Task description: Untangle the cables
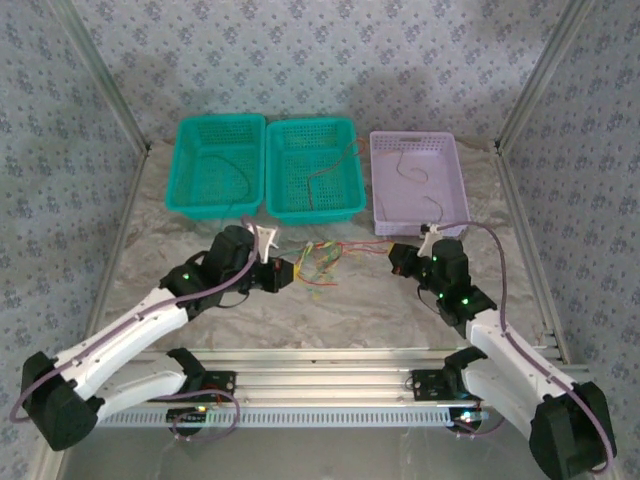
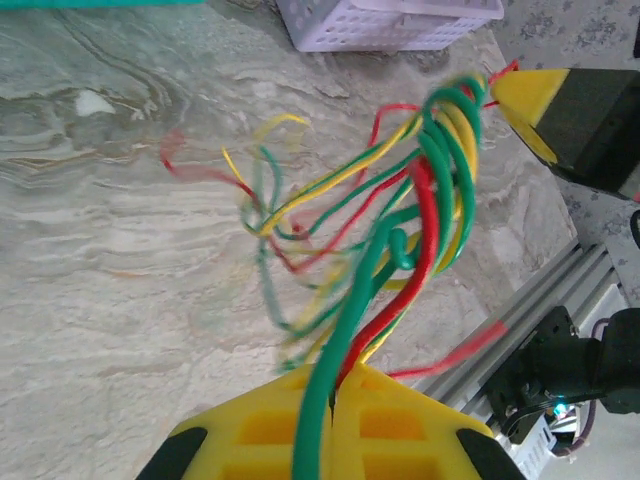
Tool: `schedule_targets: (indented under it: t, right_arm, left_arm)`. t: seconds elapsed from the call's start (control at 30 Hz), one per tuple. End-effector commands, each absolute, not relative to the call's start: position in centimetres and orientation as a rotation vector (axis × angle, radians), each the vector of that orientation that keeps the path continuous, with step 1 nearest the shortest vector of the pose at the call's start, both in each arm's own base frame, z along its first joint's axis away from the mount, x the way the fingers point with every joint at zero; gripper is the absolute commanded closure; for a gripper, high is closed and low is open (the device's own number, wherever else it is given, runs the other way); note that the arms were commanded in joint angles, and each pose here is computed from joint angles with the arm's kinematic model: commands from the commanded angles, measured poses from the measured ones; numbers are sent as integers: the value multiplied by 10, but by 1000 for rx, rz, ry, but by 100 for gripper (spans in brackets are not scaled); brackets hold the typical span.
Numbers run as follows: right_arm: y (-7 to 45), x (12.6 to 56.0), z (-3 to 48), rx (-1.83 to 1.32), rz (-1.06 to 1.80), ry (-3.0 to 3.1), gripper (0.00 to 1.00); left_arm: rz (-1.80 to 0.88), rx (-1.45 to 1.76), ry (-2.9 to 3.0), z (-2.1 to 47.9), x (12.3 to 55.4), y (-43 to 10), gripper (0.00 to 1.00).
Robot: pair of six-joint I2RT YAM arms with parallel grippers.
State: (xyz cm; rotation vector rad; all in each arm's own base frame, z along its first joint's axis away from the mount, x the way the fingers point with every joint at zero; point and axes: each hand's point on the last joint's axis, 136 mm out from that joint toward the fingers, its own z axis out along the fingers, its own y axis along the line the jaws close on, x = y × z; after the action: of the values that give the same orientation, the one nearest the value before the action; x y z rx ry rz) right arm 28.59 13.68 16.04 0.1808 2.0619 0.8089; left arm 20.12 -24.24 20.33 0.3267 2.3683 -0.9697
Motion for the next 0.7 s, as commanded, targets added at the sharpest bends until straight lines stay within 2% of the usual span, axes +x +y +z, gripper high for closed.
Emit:
schedule_targets:
  t: [0.0,0.37,0.67]
  right_arm:
    - [93,291,126,399,606,2134,100]
    - [71,291,115,478,546,2168,100]
    - [86,291,175,372,641,2025,100]
  left_arm:
    - [-903,312,2354,226,199,-222,100]
    - [-807,282,2365,242,192,-188,100]
    - [-806,306,2405,234,193,-191,100]
